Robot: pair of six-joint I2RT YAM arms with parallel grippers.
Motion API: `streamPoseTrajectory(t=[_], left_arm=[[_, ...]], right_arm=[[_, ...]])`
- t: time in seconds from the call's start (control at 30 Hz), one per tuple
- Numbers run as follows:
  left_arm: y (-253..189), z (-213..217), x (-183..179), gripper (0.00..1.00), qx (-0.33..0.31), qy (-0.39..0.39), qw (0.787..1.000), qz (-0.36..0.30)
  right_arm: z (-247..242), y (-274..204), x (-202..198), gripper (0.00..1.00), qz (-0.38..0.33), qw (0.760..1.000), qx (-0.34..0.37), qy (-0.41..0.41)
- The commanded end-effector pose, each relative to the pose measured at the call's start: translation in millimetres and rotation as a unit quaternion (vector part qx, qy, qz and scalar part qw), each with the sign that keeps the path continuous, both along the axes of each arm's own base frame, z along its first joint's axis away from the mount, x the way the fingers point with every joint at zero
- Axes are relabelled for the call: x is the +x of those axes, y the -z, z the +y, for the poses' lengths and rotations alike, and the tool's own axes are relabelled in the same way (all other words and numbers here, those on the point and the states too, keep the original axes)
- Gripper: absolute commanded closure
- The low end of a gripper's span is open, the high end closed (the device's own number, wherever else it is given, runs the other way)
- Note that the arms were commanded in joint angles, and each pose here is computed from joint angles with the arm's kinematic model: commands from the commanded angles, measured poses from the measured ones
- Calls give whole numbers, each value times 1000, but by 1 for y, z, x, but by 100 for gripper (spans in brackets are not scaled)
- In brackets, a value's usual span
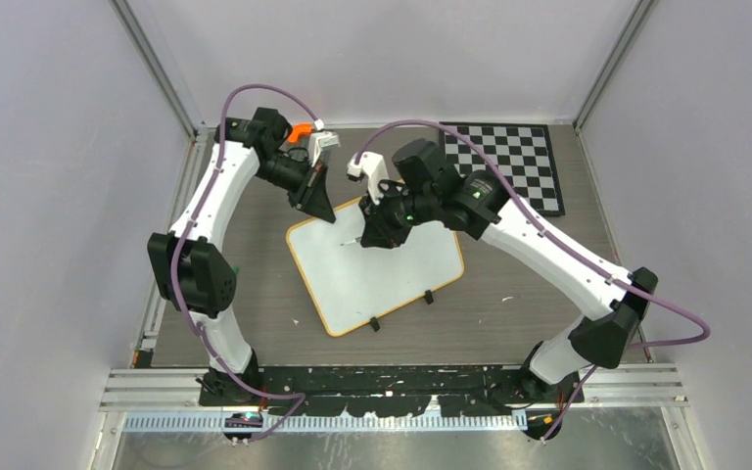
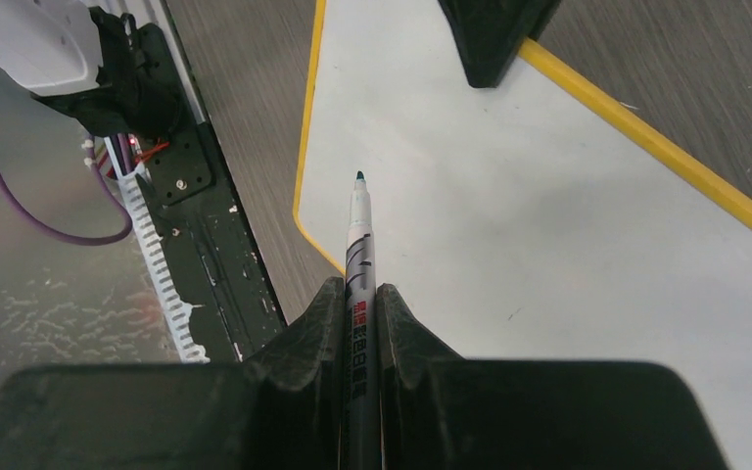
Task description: Write a sentence on the whiteboard
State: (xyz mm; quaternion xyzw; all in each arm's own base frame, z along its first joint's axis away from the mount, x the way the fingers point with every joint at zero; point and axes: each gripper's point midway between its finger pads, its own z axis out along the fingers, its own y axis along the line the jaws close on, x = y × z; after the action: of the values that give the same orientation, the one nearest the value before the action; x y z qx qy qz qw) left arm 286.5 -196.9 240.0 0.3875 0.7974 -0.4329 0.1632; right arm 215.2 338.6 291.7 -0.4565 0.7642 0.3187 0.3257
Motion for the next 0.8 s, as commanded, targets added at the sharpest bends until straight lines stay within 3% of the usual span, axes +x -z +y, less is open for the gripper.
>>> streamPoseTrajectory(t=[0.0, 0.1, 0.2, 0.3, 0.5, 0.77], left_arm=[[4, -6, -14, 100, 10, 34, 999, 25], [4, -6, -11, 97, 14, 34, 999, 33], [0, -5, -9, 70, 20, 19, 999, 21], [-12, 0, -7, 56, 24, -13, 1000, 1], [-39, 28, 0, 47, -17, -107, 994, -6], [-35, 50, -16, 43, -52, -151, 987, 14]], right_arm=[[17, -24, 6, 100, -38, 999, 24, 1], [19, -24, 4, 100, -40, 999, 23, -2], [17, -23, 4, 100, -43, 999, 20, 1], [13, -22, 3, 100, -46, 999, 17, 4], [17, -26, 8, 100, -49, 999, 20, 8], [37, -35, 24, 100, -67, 997, 33, 33]])
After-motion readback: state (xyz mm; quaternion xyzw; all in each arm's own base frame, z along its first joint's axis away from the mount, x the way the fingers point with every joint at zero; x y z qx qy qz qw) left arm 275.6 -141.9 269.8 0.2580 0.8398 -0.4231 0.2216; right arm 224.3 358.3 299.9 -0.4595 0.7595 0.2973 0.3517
